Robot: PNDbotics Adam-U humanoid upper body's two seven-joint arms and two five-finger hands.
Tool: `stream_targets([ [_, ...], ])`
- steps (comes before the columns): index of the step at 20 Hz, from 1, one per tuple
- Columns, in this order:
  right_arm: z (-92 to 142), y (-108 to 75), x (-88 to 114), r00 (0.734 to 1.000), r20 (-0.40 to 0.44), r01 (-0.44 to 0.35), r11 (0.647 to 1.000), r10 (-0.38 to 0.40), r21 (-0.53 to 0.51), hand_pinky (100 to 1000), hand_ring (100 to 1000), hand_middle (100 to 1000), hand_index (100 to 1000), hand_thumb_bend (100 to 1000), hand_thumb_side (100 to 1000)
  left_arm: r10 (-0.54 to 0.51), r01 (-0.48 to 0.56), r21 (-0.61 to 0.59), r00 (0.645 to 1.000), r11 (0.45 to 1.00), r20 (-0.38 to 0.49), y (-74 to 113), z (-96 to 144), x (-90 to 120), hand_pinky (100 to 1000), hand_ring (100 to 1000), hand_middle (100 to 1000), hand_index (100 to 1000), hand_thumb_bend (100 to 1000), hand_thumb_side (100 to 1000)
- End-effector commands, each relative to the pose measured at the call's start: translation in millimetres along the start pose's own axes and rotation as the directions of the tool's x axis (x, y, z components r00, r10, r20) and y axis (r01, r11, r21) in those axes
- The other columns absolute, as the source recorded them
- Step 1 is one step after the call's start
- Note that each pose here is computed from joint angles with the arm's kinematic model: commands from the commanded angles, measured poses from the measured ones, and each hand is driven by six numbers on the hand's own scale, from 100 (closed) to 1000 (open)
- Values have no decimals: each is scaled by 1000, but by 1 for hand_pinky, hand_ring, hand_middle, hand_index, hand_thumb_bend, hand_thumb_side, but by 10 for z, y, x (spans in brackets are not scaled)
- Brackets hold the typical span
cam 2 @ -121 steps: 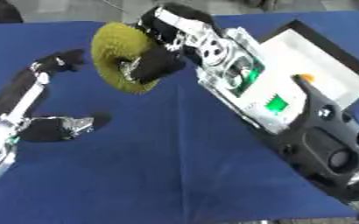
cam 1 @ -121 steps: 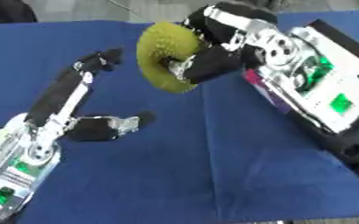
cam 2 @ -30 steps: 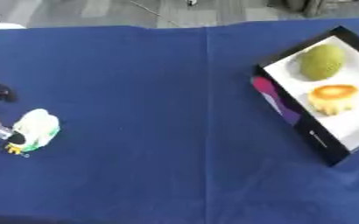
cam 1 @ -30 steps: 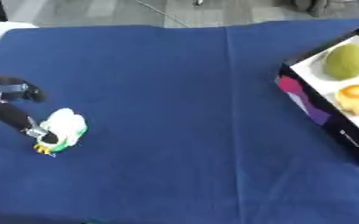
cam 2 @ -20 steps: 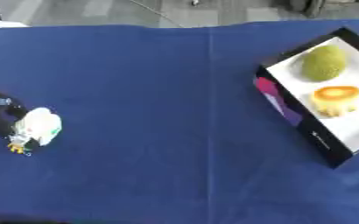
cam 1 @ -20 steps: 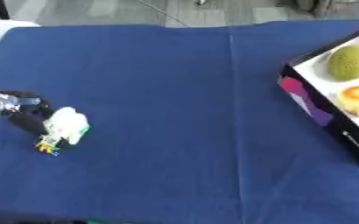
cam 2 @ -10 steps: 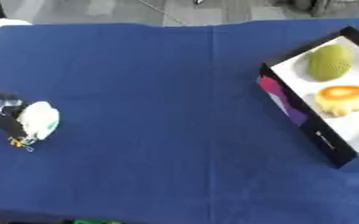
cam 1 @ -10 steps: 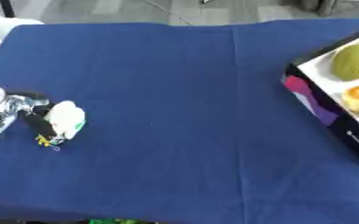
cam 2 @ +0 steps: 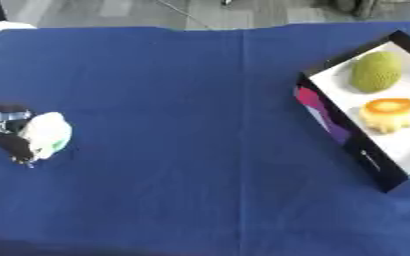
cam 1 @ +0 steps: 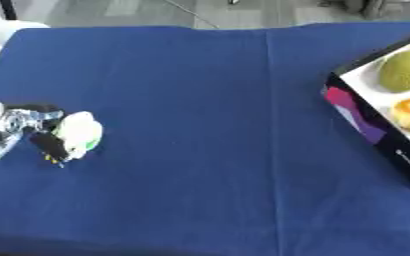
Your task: Pick up the objects with one hand, pass them to the other hand, and then place them into the box on the other side of the table.
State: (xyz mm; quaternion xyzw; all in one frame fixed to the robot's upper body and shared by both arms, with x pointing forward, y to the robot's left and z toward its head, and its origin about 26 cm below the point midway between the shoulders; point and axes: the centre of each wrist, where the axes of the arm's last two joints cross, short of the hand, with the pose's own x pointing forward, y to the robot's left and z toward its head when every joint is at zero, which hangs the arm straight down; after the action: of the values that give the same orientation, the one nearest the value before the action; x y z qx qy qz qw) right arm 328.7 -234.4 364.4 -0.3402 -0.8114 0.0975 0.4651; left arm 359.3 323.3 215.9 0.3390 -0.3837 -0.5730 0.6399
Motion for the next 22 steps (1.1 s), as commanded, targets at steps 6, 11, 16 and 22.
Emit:
stream_targets([
  [6, 185, 96, 383, 999, 6, -46, 999, 46, -14, 734, 851, 849, 911, 100, 232, 29, -52, 356, 997, 933, 71, 416, 746, 371, 741, 670, 572, 615, 100, 328],
  [11, 350, 363, 711, 989, 141, -75, 971, 44, 227, 760, 869, 881, 923, 100, 236, 94, -210, 512, 965, 833, 245, 314, 768, 675, 726, 604, 534, 606, 100, 405],
  [16, 427, 646, 862, 977, 197, -156, 910, 85, 383, 760, 868, 882, 934, 100, 285, 137, -342, 592, 921, 729, 364, 183, 626, 814, 722, 572, 511, 598, 100, 437],
  [22, 544, 990, 939, 976, 201, -179, 837, 85, 517, 746, 873, 885, 966, 100, 361, 118, -413, 649, 886, 639, 448, -17, 443, 1002, 718, 570, 510, 597, 100, 434],
])
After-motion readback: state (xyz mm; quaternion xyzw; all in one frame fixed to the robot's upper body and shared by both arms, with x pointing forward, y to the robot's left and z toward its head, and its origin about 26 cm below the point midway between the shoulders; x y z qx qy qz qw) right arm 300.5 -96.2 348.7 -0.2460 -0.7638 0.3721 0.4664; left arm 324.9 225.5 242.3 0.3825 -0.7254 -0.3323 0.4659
